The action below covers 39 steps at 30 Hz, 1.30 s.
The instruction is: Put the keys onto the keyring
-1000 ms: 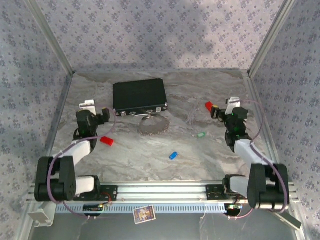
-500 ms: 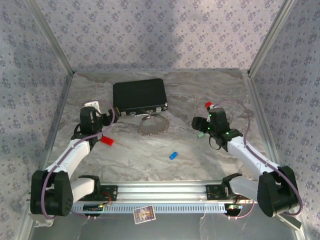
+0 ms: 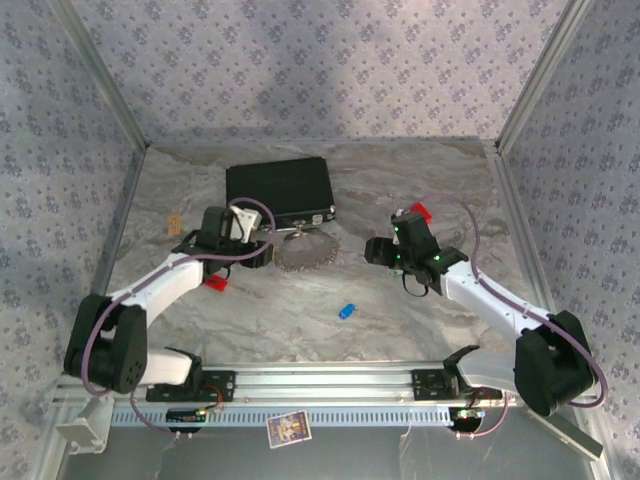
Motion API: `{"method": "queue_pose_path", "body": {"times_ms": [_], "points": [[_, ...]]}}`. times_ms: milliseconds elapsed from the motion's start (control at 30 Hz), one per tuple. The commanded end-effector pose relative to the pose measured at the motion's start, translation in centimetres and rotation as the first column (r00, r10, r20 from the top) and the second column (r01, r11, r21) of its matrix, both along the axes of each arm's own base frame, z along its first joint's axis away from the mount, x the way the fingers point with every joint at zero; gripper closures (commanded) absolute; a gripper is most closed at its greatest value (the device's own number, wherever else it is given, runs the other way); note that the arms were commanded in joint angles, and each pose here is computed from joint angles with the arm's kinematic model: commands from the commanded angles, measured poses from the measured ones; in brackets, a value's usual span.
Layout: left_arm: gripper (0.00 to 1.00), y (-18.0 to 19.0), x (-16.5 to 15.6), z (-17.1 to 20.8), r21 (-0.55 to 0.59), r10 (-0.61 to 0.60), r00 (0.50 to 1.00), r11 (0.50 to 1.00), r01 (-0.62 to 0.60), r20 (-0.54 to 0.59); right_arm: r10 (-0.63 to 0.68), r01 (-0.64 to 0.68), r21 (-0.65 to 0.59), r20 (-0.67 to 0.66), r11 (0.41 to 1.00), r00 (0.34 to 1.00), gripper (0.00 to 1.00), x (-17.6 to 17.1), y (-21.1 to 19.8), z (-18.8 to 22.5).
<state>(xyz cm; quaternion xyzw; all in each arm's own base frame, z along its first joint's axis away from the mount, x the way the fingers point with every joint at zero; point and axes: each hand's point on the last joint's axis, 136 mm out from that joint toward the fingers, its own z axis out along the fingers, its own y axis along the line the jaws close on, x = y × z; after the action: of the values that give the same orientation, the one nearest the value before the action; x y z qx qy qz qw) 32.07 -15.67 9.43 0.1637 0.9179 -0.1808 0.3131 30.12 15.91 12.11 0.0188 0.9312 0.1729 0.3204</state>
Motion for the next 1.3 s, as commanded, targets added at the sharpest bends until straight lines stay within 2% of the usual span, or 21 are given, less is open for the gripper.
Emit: {"method": "queue_pose_path", "body": {"times_ms": [0,100,267,467,667,800,1267], "points": [[0.38,-1.0,0.0,0.6,0.063,-0.120,0.993,0.991,0.119,0.017,-0.028,0.028,-0.002,0.033,1.000,0.999,0.30,0.1,-0.5,1.4],[0.40,-1.7,0.1,0.2,0.116,-0.179,0.984,0.977,0.179,-0.005,-0.032,0.032,-0.005,0.040,0.999,0.999,0.30,-0.1,-0.7,1.4],[0.48,-1.8,1.0,-1.1,0.185,-0.209,0.975,0.958,0.219,-0.072,-0.048,0.049,-0.023,0.042,0.999,0.998,0.30,-0.5,-1.4,1.5],[0.52,-2.3,1.5,-3.0,0.259,-0.264,0.952,0.919,0.297,-0.155,-0.067,0.069,-0.034,0.056,0.997,0.996,0.30,-1.1,-2.3,2.0],[0.56,-3.5,2.0,-3.9,0.294,-0.322,0.931,0.885,0.361,-0.171,-0.093,0.095,-0.045,0.060,0.994,0.994,0.30,-1.4,-3.3,1.7],[0.61,-3.8,2.4,-4.4,0.304,-0.330,0.925,0.876,0.374,-0.187,-0.103,0.106,-0.044,0.064,0.993,0.993,0.30,-1.6,-3.7,1.9],[0.68,-3.6,3.5,-5.3,0.349,-0.316,0.925,0.860,0.373,-0.209,-0.123,0.126,-0.036,0.072,0.991,0.990,0.30,-1.9,-4.5,2.0]]}}
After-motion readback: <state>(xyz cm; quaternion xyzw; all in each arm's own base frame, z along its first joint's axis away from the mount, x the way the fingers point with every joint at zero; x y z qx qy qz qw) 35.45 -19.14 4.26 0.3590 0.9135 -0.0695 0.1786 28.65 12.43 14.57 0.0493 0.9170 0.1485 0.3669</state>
